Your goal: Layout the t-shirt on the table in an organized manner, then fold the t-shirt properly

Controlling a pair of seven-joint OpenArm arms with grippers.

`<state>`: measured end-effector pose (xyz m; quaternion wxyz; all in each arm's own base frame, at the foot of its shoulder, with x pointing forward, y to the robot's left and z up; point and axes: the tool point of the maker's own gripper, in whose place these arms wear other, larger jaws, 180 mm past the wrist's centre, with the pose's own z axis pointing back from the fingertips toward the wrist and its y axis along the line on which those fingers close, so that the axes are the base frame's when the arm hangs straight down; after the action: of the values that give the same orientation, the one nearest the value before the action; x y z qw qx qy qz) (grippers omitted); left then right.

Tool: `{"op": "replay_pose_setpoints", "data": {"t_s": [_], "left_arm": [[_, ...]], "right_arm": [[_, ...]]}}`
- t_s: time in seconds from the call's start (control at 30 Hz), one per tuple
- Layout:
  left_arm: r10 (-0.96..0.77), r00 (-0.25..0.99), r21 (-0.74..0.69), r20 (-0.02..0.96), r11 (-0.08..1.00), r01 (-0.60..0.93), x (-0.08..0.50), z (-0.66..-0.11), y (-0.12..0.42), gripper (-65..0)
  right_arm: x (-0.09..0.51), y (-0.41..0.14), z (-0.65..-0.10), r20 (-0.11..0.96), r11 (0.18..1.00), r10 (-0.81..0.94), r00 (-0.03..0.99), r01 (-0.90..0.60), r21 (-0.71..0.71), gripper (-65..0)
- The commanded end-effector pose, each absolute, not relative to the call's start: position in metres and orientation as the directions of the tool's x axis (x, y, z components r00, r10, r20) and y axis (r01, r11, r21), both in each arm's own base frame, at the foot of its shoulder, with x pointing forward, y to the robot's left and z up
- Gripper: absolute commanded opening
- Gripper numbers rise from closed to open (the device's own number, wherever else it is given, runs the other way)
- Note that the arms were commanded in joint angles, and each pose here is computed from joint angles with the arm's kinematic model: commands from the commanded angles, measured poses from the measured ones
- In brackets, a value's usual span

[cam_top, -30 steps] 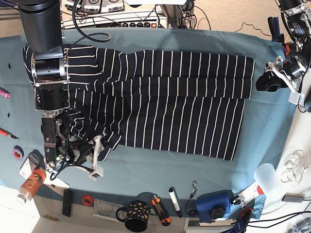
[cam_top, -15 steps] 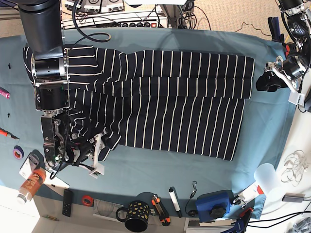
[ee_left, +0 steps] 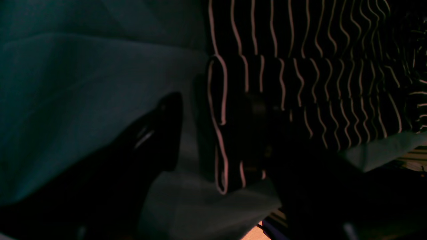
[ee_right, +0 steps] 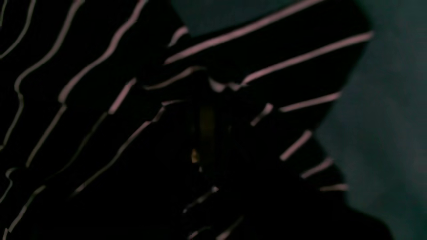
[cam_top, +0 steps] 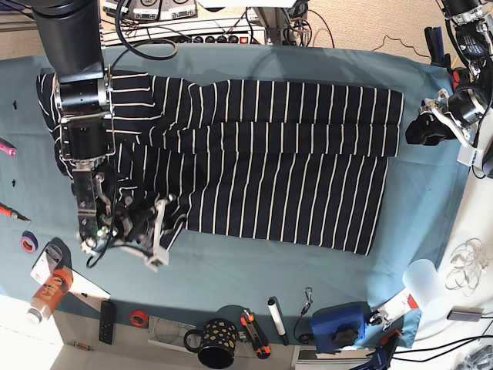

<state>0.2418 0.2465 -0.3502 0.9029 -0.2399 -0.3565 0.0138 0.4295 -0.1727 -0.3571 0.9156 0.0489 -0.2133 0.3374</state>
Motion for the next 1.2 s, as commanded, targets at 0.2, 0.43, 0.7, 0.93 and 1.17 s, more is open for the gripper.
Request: {"op": "replay_pose_setpoints", "data": {"t_s": [0.2, 0.43, 0.7, 0.93, 1.17], "left_arm": [[0.190, 0.715, -0.429, 0.673, 0.887, 0.168, 0.249, -0.337, 0.251, -36.4], [0.190, 0.715, -0.429, 0.673, 0.887, 0.168, 0.249, -0.337, 0.251, -36.5], [0.183, 0.709, -0.426, 0.681, 0.887, 0.180, 0.251, -0.335, 0.250, -36.5], [0.179, 0.623, -0.390, 0.762, 0.894, 0.219, 0.285, -0.308, 0.252, -36.6], [0.050, 0.577, -0.237, 0.815, 0.938, 0.254, 0.343, -0.300, 0.227, -36.6]], "right_arm": [[0.466, -0.173, -0.288, 0.530, 0.748, 0.638, 0.559, -0.614, -0.253, -65.0], [0.484, -0.183, -0.221, 0.663, 0.798, 0.587, 0.465, -0.473, -0.374, -65.0], [0.484, -0.250, -0.206, 0.615, 0.798, 0.591, 0.522, -0.270, -0.539, -65.0], [0.481, -0.301, -0.229, 0.557, 0.770, 0.577, 0.597, -0.171, -0.615, -65.0], [0.478, -0.337, -0.273, 0.559, 0.823, 0.489, 0.669, -0.141, -0.551, -65.0]]}}
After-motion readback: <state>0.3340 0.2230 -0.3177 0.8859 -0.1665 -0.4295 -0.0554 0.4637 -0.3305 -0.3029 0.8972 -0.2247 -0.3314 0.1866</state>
